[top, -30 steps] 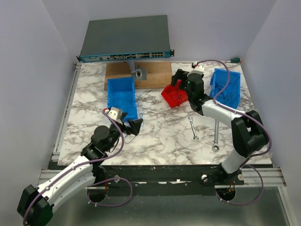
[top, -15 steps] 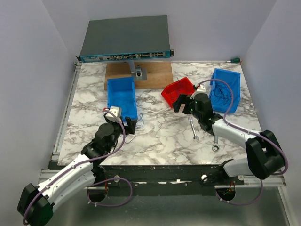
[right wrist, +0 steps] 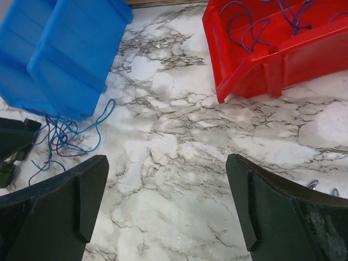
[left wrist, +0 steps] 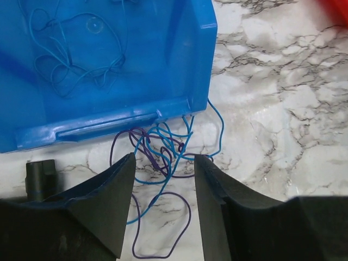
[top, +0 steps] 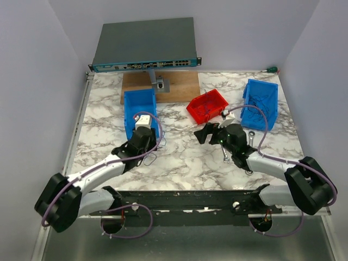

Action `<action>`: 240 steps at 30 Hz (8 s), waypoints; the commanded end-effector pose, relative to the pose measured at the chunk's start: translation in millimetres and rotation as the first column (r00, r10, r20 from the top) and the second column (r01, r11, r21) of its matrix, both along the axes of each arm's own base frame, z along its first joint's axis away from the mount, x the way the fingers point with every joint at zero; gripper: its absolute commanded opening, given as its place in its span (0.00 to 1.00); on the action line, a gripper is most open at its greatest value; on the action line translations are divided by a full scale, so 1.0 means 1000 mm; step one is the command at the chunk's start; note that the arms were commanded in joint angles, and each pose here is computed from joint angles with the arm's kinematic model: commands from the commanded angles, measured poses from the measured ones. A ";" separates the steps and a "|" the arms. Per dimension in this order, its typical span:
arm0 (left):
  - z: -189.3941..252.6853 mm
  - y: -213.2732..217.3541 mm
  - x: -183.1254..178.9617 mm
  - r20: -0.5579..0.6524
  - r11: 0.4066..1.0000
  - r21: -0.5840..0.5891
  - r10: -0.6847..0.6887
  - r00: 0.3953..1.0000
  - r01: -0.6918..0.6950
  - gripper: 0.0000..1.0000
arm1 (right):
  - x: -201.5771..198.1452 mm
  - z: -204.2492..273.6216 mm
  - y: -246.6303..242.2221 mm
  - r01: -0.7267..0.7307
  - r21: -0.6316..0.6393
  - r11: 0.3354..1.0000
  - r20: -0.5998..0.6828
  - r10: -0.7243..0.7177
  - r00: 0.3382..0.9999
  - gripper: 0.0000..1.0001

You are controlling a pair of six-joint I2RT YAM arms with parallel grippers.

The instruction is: Untangle the cables

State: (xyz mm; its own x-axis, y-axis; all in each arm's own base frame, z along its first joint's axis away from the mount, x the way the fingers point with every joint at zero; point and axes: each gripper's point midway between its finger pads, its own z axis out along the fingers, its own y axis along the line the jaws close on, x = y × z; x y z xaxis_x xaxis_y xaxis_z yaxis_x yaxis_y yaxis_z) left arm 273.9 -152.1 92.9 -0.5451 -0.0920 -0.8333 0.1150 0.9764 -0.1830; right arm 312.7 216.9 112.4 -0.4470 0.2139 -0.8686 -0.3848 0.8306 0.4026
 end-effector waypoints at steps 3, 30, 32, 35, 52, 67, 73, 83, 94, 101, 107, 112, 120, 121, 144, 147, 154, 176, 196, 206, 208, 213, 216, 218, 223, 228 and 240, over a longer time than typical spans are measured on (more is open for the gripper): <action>-0.027 0.003 0.017 -0.124 0.997 0.058 0.063 0.990 -0.056 0.41 | 0.000 0.009 0.015 -0.050 0.051 0.997 0.048 0.048 0.998 0.97; 0.041 -0.098 -0.051 0.208 0.703 -0.229 -0.641 0.739 0.674 0.00 | -0.084 -0.006 0.119 -0.606 0.002 0.796 0.142 0.599 0.788 0.79; 0.043 -0.099 -0.053 0.218 0.695 -0.231 -0.645 0.733 0.681 0.00 | -0.089 -0.005 0.122 -0.629 0.007 0.777 0.152 0.621 0.769 0.71; 0.045 -0.101 -0.056 0.230 0.677 -0.235 -0.658 0.717 0.697 0.00 | -0.091 -0.006 0.125 -0.638 0.006 0.770 0.148 0.631 0.762 0.58; 0.058 -0.058 -0.036 0.333 0.848 -0.176 -0.428 0.840 0.501 0.00 | -0.032 0.008 0.054 -0.115 0.034 0.993 0.178 0.107 0.978 0.01; 0.067 -0.118 -0.095 0.384 0.506 -0.113 -0.772 0.507 0.855 0.00 | -0.078 0.043 0.105 -0.500 0.100 0.860 0.209 0.473 0.856 0.77; 0.066 -0.123 -0.101 0.384 0.484 -0.081 -0.792 0.475 0.871 0.00 | -0.093 0.032 0.123 -0.603 0.143 0.784 0.080 0.599 0.797 0.80; 0.064 -0.123 -0.098 0.377 0.514 -0.037 -0.787 0.489 0.857 0.00 | -0.121 0.007 0.132 -0.631 0.276 0.726 -0.202 0.685 0.700 0.74; 0.060 -0.117 -0.087 0.361 0.605 0.036 -0.750 0.554 0.795 0.00 | -0.145 0.011 0.133 -0.622 0.357 0.697 -0.436 0.713 0.548 0.29; 0.063 -0.107 -0.080 0.381 0.665 0.055 -0.703 0.600 0.745 0.00 | -0.128 0.021 0.127 -0.561 0.303 0.770 -0.444 0.635 0.632 0.01; 0.063 -0.112 -0.085 0.378 0.635 0.038 -0.724 0.577 0.771 0.00 | -0.047 0.027 0.068 -0.237 0.148 0.960 -0.391 0.277 0.878 0.01; 0.065 -0.105 -0.075 0.377 0.697 0.019 -0.669 0.640 0.717 0.00 | 0.008 0.049 -0.015 0.163 -0.021 0.986 -0.240 -0.164 0.957 0.01; 0.072 -0.089 -0.074 0.440 0.751 0.013 -0.598 0.670 0.660 0.00 | -0.010 0.069 0.009 -0.130 -0.027 0.991 -0.175 0.123 0.977 0.72; 0.073 -0.090 -0.074 0.436 0.747 0.014 -0.603 0.668 0.665 0.00 | -0.022 0.066 0.021 -0.233 -0.012 0.972 -0.187 0.227 0.956 0.81; 0.077 -0.101 -0.085 0.448 0.686 0.004 -0.652 0.612 0.728 0.00 | -0.074 0.000 0.104 -0.465 -0.289 0.837 0.087 0.507 0.858 0.73; 0.077 -0.101 -0.086 0.452 0.681 0.002 -0.654 0.607 0.732 0.00 | -0.068 0.005 0.103 -0.423 -0.270 0.865 0.134 0.469 0.873 0.60; 0.078 -0.103 -0.086 0.451 0.677 -0.004 -0.656 0.605 0.736 0.00 | -0.084 0.008 0.121 -0.536 -0.218 0.816 0.153 0.571 0.807 0.54; 0.085 -0.111 -0.100 0.467 0.607 -0.019 -0.697 0.544 0.794 0.00 | -0.139 0.017 0.141 -0.757 -0.114 0.643 0.227 0.759 0.611 0.46; 0.081 0.101 -0.031 0.314 0.883 -0.252 0.462 0.829 -0.397 0.00 | -0.020 0.021 -0.099 0.534 -0.182 0.825 0.034 -0.538 0.842 0.01; 0.114 0.134 -0.020 0.303 0.801 -0.315 0.593 0.746 -0.509 0.00 | 0.004 0.090 -0.145 0.698 -0.117 0.706 0.086 -0.693 0.715 0.01; 0.130 0.133 -0.014 0.333 0.819 -0.300 0.570 0.751 -0.489 0.00 | 0.007 0.099 -0.148 0.703 -0.096 0.705 0.092 -0.697 0.711 0.01; 0.171 0.104 0.002 0.352 0.880 -0.294 0.462 0.814 -0.373 0.00 | 0.009 0.114 -0.144 0.689 -0.059 0.722 0.101 -0.683 0.724 0.01; 0.203 0.096 0.004 0.387 0.902 -0.294 0.415 0.823 -0.317 0.00 | 0.011 0.119 -0.143 0.683 -0.055 0.728 0.110 -0.675 0.729 0.01; 0.222 0.094 0.006 0.405 0.912 -0.276 0.396 0.824 -0.303 0.00 | 0.011 0.122 -0.143 0.682 -0.054 0.729 0.115 -0.674 0.729 0.01; 0.253 0.094 0.020 0.429 0.926 -0.201 0.376 0.821 -0.319 0.00 | 0.011 0.127 -0.142 0.676 -0.043 0.736 0.126 -0.667 0.734 0.01; 0.270 0.087 0.041 0.464 0.935 -0.159 0.353 0.812 -0.316 0.00 | 0.011 0.129 -0.140 0.666 -0.035 0.745 0.129 -0.658 0.742 0.01; 0.183 0.074 0.114 0.312 0.920 -0.101 0.392 0.865 -0.380 0.00 | 0.011 0.143 -0.140 0.663 -0.014 0.748 0.152 -0.654 0.741 0.01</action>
State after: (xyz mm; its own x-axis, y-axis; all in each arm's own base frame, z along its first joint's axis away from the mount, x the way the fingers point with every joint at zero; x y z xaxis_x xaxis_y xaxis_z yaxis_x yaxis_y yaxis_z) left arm 369.1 -73.0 309.2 -0.1291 -0.2282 -0.9650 -0.2023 0.9587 -0.1997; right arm 321.4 77.4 229.9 -0.1483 0.3429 -0.9276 0.2395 0.9225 0.3027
